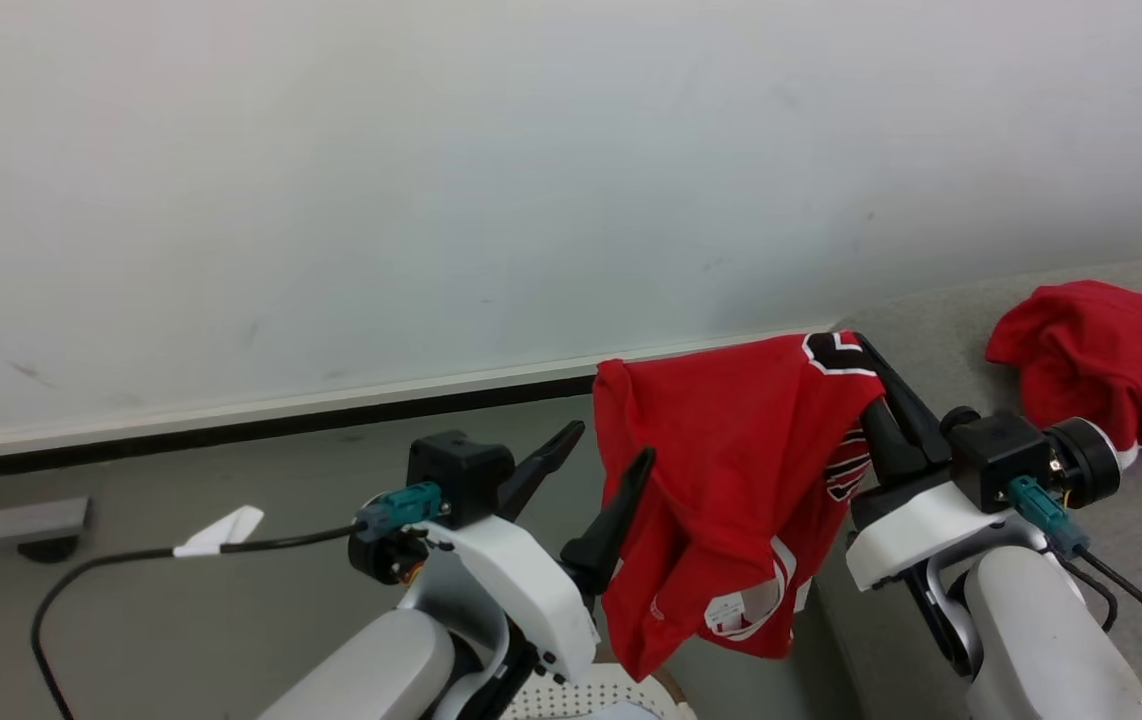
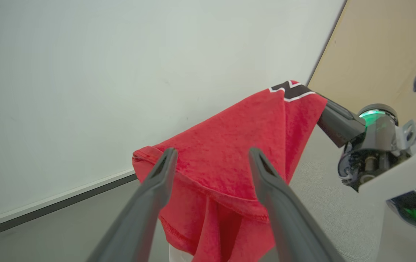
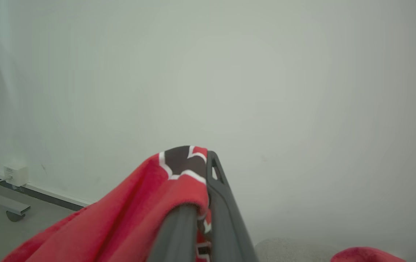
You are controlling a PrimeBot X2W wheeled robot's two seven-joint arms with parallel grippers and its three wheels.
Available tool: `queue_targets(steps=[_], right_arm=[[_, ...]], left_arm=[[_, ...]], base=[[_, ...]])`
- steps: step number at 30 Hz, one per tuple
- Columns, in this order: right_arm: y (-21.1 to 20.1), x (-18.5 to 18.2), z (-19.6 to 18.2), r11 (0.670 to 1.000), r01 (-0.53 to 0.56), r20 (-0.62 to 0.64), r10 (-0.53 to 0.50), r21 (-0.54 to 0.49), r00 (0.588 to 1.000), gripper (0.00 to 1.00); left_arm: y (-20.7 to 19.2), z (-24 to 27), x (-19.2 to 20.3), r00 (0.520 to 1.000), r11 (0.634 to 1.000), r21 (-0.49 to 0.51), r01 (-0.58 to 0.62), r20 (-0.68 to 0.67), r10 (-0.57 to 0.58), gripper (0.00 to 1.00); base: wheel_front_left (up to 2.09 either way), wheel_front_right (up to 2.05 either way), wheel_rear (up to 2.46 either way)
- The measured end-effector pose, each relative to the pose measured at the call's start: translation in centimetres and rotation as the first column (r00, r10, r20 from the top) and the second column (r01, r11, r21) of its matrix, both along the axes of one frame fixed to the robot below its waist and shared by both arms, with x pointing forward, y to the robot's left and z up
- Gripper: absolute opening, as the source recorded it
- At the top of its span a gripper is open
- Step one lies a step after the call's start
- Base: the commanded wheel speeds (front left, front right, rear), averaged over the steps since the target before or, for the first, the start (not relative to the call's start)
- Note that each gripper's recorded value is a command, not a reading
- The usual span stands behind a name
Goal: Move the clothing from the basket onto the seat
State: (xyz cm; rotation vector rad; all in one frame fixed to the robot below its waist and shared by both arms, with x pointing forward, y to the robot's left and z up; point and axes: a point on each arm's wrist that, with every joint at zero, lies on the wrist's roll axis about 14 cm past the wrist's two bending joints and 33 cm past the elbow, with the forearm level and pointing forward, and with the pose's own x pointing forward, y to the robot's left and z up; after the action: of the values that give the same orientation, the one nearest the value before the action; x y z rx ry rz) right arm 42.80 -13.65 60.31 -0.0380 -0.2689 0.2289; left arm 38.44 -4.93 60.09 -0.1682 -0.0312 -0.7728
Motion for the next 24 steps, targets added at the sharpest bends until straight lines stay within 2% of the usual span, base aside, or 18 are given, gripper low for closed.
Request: queue_targets(steps=[10,18,24], right_arm=[[-5.7,-1.8,1.5,0.991,0.131,0.051,-0.129,-0.039,0.990,0.00],[-12.5,-4.5,3.0,0.954,0.295,0.100,-0.289,-0.049,0.952,0.00],[-15.7,-5.8,3.6,0.926,0.373,0.117,-0.366,-0.048,0.923,0.00]], left_arm=[[-4.6,-0.4,-0.7,0.991,0.991,-0.010,0.131,-0.007,-0.131,1.00],[-8.8,-0.6,-2.4,0.964,0.964,-0.022,0.266,-0.012,-0.267,1.00],[-10.9,-1.1,-3.4,0.938,0.938,-0.025,0.345,-0.022,-0.345,1.00]], base=[[0.00,0.00,0.00],[0.00,0.00,0.00],[0.00,0.00,0.00]])
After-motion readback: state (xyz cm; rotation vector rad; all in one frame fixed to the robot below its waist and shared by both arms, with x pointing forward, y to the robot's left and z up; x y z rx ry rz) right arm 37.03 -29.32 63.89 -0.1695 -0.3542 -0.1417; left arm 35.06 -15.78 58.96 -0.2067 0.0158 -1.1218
